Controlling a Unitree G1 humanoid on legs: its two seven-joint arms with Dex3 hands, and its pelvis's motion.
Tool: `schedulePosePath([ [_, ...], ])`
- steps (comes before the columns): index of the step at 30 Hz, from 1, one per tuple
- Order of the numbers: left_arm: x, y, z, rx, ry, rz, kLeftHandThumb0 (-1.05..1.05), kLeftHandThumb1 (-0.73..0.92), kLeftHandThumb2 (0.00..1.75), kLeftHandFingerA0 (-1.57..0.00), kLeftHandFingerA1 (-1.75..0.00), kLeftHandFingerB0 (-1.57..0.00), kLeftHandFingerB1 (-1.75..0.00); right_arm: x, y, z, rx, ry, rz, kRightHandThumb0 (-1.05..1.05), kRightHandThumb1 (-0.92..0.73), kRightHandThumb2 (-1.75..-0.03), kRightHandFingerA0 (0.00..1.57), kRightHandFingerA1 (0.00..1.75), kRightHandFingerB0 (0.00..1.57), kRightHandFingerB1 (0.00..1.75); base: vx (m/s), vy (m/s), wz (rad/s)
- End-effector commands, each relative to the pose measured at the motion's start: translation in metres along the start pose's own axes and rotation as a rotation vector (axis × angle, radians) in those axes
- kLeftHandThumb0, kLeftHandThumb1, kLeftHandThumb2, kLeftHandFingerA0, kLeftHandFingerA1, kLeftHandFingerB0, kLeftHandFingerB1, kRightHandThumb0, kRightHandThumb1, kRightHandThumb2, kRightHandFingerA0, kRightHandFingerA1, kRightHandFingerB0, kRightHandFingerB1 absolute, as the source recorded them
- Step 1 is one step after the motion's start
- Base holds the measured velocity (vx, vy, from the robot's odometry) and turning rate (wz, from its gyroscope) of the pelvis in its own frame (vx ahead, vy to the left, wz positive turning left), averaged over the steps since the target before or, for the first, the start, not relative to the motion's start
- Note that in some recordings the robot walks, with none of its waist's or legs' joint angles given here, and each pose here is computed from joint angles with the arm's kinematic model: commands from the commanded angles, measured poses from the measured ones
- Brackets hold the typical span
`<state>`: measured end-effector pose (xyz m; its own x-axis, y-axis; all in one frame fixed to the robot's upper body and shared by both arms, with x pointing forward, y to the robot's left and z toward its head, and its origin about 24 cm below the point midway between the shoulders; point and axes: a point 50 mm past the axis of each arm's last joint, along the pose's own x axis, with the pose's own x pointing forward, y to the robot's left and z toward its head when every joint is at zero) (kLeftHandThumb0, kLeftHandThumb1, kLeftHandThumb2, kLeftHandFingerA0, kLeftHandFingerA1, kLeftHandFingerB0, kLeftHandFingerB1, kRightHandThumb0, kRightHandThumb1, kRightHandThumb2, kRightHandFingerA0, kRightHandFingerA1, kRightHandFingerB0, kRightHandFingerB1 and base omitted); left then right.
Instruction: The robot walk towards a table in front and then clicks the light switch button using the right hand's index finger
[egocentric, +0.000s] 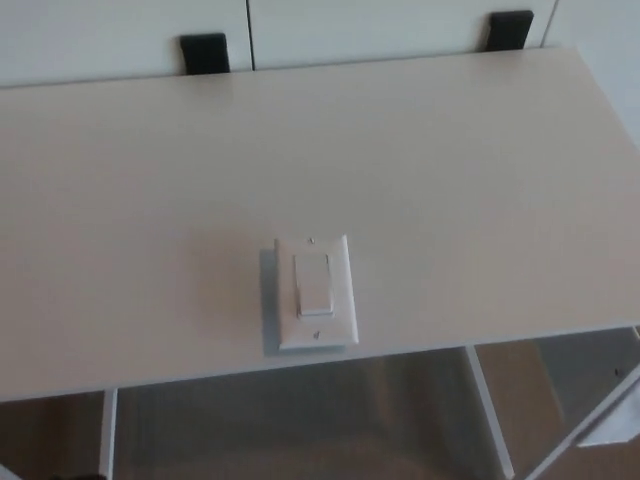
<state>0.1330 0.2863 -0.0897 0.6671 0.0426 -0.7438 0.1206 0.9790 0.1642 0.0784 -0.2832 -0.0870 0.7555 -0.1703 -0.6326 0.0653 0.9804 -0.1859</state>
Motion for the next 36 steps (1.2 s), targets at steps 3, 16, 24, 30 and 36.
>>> schedulePosePath([
  [3, -0.001, 0.003, -0.002, 0.019, 0.021, 0.007, -0.15, 0.69, 0.59, -0.58, -0.48, -0.37, -0.4, -0.002, -0.004, 0.001, -0.009, 0.006, -0.009, 0.04, -0.64, -0.57, 0.49, 0.54, 0.29, 0.42, 0.1, -0.255, -0.01],
  [16, -0.008, -0.003, -0.017, 0.057, 0.063, -0.058, -0.11, 0.5, 0.91, -0.4, -0.6, -0.21, -0.51, -0.01, -0.006, -0.015, -0.066, 0.026, 0.007, 0.03, -0.62, -0.57, 0.51, 0.56, 0.31, 0.44, 0.01, 0.135, -0.08],
  [24, -0.013, -0.008, -0.028, 0.075, 0.097, -0.089, -0.15, 0.46, 0.89, -0.37, -0.58, -0.2, -0.5, -0.015, -0.005, -0.022, -0.061, 0.057, 0.008, 0.01, -0.42, -0.87, 0.43, 0.64, 0.24, 0.55, 0.02, 0.129, 0.05],
  [30, -0.011, -0.01, -0.026, 0.088, 0.1, -0.104, -0.16, 0.46, 0.89, -0.35, -0.58, -0.2, -0.51, -0.012, -0.005, -0.021, -0.113, 0.051, 0.011, -0.01, -0.42, -0.88, 0.44, 0.64, 0.24, 0.54, -0.02, -0.062, 0.05],
  [36, -0.007, -0.011, -0.018, 0.094, 0.086, -0.119, -0.17, 0.46, 0.89, -0.31, -0.56, -0.18, -0.5, -0.008, -0.005, -0.015, -0.107, 0.033, 0.005, 0.01, -0.43, -0.88, 0.44, 0.63, 0.23, 0.54, 0.0, 0.0, 0.0],
])
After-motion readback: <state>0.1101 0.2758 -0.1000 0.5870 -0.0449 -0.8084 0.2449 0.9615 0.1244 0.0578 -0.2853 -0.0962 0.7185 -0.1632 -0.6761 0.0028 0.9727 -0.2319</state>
